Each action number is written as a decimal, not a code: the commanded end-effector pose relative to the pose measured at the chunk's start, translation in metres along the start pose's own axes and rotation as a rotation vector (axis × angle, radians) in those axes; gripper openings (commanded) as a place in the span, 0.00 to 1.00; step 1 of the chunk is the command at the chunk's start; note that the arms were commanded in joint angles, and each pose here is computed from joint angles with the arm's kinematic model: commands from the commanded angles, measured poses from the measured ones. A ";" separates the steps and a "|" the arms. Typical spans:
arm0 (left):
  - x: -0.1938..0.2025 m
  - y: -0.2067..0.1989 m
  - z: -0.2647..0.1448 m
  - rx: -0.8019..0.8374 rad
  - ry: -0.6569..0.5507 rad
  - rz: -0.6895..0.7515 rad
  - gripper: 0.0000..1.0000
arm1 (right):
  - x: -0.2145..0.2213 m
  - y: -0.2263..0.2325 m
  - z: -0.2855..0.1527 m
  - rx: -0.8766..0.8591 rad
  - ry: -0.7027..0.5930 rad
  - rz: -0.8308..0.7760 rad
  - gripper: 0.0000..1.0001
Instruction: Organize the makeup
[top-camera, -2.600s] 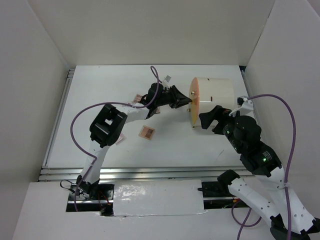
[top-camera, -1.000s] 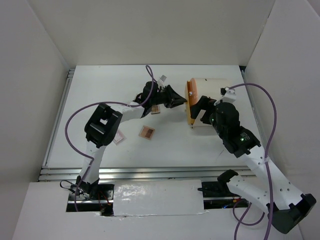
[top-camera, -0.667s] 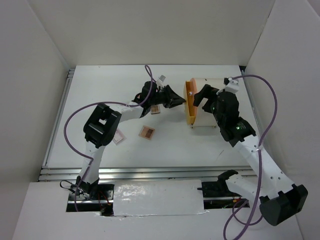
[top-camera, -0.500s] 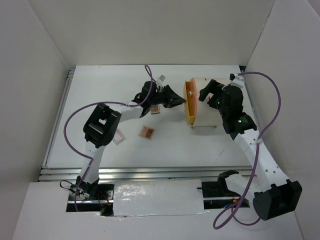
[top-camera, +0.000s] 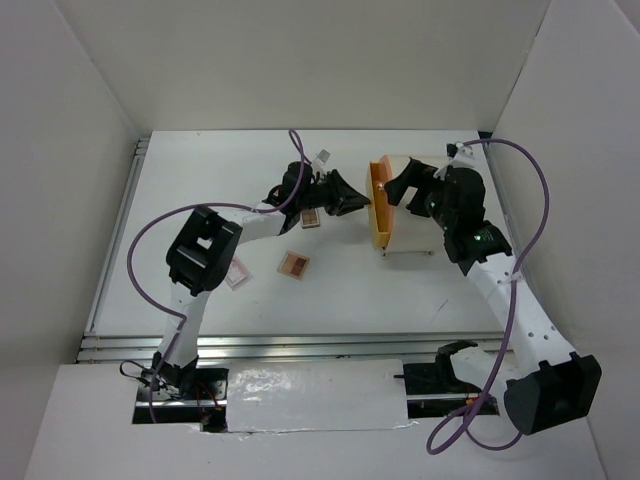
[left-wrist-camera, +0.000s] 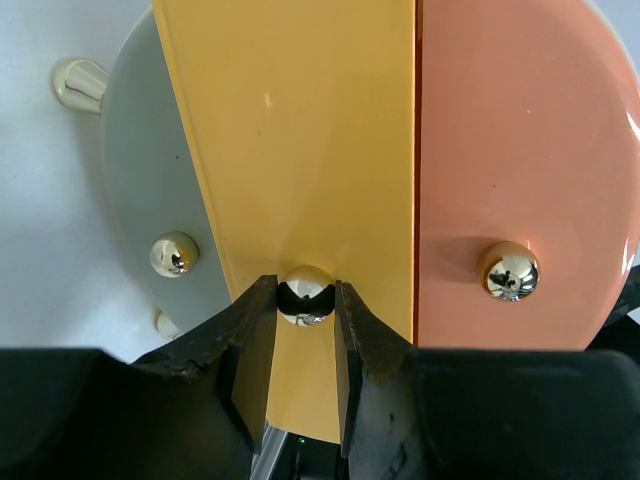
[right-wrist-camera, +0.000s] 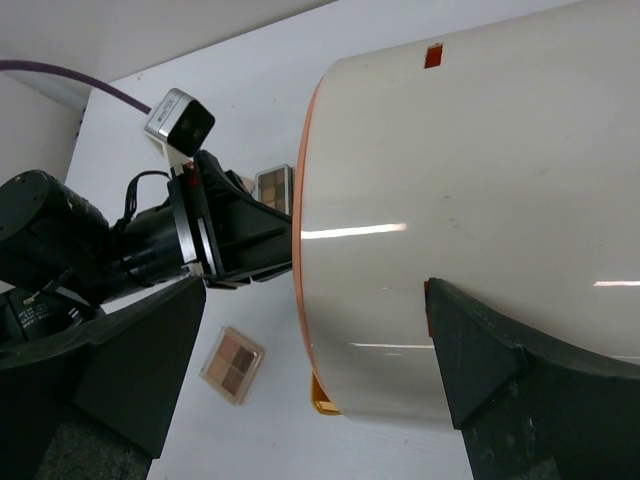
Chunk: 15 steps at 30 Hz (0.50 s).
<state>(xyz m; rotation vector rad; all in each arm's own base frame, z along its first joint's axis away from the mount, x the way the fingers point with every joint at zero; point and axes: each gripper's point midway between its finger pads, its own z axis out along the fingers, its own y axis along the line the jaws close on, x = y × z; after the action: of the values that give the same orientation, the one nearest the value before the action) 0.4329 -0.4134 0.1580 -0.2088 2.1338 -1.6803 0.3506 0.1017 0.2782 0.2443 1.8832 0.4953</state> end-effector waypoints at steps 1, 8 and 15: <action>-0.009 -0.010 -0.006 0.014 -0.008 0.036 0.25 | -0.010 0.004 0.003 0.004 0.001 -0.007 1.00; -0.010 -0.010 -0.006 0.006 -0.006 0.037 0.24 | 0.008 -0.016 0.007 0.085 0.026 0.013 1.00; -0.017 -0.009 -0.011 -0.006 0.004 0.040 0.22 | 0.010 -0.034 0.003 0.186 0.025 0.016 1.00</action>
<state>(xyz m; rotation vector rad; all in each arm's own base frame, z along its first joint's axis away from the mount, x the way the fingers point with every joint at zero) 0.4349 -0.4110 0.1586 -0.2105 2.1542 -1.6728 0.3556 0.0997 0.2757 0.2929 1.8943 0.4726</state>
